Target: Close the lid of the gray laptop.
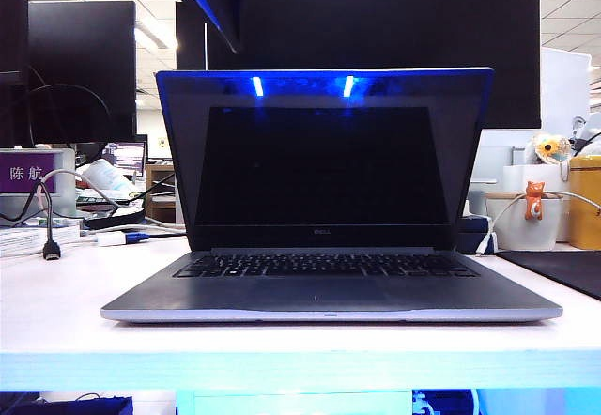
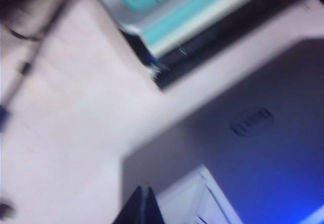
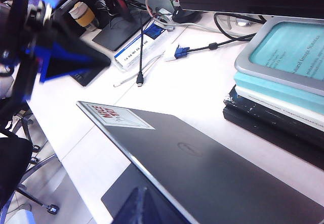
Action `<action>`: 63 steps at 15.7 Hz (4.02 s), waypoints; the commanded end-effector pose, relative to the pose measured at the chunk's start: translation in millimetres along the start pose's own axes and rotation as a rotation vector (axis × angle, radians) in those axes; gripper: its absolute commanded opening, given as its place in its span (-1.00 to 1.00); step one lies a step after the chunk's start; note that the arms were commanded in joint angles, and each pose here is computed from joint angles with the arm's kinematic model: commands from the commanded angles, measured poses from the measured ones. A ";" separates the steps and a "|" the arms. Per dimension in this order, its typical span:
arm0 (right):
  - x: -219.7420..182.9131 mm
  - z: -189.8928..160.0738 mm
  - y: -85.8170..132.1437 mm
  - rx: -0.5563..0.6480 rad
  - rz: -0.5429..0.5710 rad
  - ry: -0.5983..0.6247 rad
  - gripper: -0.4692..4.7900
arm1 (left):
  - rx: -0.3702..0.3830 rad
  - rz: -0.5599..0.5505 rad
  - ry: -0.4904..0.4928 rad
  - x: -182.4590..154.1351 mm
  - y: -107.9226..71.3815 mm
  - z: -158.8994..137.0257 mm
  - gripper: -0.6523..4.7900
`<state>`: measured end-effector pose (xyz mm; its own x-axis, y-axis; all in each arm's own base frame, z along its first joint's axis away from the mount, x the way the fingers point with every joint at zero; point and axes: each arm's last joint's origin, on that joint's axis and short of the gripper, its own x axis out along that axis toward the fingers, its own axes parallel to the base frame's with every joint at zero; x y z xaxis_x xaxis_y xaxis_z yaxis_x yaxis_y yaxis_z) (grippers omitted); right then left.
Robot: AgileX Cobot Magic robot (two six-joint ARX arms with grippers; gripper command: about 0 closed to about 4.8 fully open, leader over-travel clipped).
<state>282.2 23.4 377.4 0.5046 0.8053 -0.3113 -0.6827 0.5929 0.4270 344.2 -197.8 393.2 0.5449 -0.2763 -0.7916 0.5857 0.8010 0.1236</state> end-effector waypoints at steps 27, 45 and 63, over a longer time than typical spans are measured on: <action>-2.2 -13.0 2.6 -0.003 0.013 0.097 -0.83 | 0.010 -0.240 0.347 54.8 -63.8 -86.1 -0.78; -3.4 -21.2 6.2 0.050 0.077 0.147 -0.83 | -0.111 0.075 -0.080 12.3 -30.0 -133.9 -0.78; -56.5 -43.7 53.9 -0.259 -0.577 -0.376 -0.83 | -0.410 0.584 -0.825 -124.9 13.1 -289.1 -0.78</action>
<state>200.5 11.2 385.9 0.9137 0.3854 -0.1290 -0.3795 0.9227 0.0680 112.2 0.7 318.8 0.9968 0.0564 -0.0561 -0.0522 0.9958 0.0751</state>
